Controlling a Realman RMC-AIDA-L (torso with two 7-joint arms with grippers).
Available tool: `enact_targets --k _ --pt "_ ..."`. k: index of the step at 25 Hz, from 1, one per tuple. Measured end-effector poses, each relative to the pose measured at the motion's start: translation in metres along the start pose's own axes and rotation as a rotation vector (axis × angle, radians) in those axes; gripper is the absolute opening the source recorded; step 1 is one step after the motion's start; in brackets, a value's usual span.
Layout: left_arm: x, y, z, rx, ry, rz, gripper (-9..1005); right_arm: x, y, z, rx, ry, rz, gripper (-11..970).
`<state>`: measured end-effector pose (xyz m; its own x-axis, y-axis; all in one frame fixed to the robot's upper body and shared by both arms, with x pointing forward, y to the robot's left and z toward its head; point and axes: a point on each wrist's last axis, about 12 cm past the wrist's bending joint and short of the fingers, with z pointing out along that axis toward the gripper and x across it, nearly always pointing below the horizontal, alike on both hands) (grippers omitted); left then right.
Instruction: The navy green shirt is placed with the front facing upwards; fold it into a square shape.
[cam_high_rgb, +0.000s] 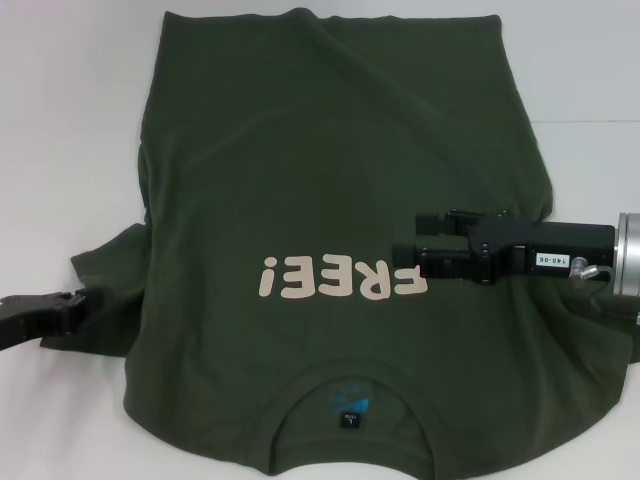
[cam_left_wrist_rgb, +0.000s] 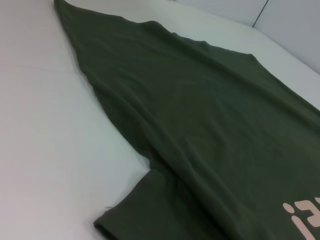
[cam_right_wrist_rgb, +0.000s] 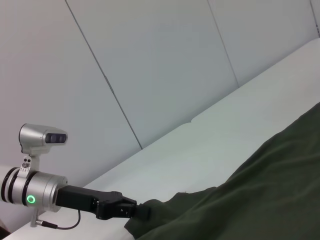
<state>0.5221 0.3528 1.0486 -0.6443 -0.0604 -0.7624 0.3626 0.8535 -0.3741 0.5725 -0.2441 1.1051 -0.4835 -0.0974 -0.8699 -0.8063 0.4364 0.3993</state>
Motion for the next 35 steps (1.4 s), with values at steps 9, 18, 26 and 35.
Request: enact_targets --k 9,18,26,35 --pt "-0.015 0.014 -0.009 -0.072 -0.001 0.038 2 0.000 0.001 0.001 -0.005 -0.014 0.011 854" --pt "-0.038 0.024 -0.010 -0.155 0.019 0.106 2 0.001 0.001 0.003 -0.011 -0.025 0.024 853" --pt "-0.059 0.031 -0.015 -0.230 -0.016 0.158 2 0.001 0.001 0.005 -0.016 -0.025 0.027 853" --pt "-0.073 0.032 -0.019 -0.250 -0.034 0.187 1 0.001 0.002 0.006 -0.019 -0.038 0.034 852"
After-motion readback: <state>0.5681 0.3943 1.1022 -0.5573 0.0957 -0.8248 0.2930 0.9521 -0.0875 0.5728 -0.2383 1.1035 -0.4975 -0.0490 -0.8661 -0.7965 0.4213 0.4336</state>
